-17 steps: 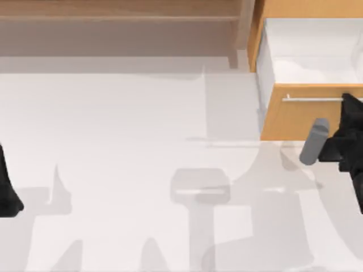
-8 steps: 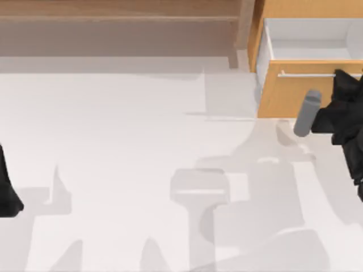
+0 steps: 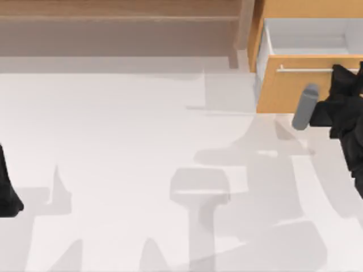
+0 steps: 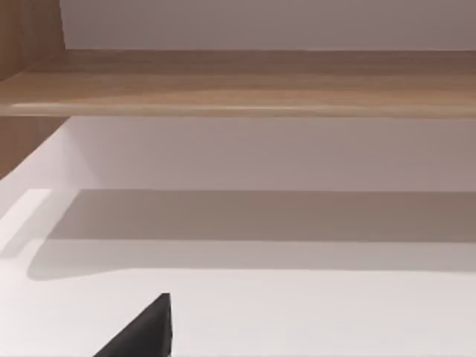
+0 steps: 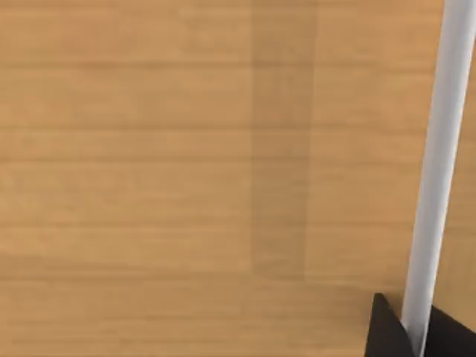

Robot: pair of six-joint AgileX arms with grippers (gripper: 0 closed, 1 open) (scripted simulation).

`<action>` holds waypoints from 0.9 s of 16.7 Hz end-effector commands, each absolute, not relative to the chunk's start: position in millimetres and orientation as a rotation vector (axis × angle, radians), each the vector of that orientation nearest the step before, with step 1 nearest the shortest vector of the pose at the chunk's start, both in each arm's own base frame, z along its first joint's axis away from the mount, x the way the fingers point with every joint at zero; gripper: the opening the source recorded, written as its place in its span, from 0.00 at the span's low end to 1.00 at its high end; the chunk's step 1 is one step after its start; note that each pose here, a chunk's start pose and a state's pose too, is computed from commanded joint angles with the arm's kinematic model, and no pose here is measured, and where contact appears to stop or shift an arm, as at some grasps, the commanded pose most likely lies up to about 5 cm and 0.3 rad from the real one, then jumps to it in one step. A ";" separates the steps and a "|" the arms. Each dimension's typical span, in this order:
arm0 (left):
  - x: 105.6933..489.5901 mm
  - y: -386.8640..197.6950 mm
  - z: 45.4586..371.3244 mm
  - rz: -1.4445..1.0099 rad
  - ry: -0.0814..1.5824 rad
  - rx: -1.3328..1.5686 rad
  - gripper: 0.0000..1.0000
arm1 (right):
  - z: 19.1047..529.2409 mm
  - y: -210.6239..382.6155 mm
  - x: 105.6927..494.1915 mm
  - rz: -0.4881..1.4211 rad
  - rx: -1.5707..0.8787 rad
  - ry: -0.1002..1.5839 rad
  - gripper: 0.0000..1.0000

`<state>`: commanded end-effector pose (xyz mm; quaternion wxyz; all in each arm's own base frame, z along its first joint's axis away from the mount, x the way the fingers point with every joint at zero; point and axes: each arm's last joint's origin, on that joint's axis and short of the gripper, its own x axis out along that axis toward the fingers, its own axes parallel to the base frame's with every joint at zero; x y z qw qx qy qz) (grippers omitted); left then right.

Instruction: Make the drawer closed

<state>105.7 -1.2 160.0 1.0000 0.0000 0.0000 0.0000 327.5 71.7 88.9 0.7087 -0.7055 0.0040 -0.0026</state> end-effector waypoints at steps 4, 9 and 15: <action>105.7 -1.2 160.0 0.000 0.000 0.000 1.00 | 86.6 71.0 355.9 0.001 -1.569 0.019 0.00; 105.7 -1.2 160.0 0.000 0.000 0.000 1.00 | 88.2 70.7 377.3 0.000 -1.568 0.013 0.00; 105.7 -1.2 160.0 0.000 0.000 0.000 1.00 | 89.9 72.0 383.5 -0.004 -1.563 0.006 0.00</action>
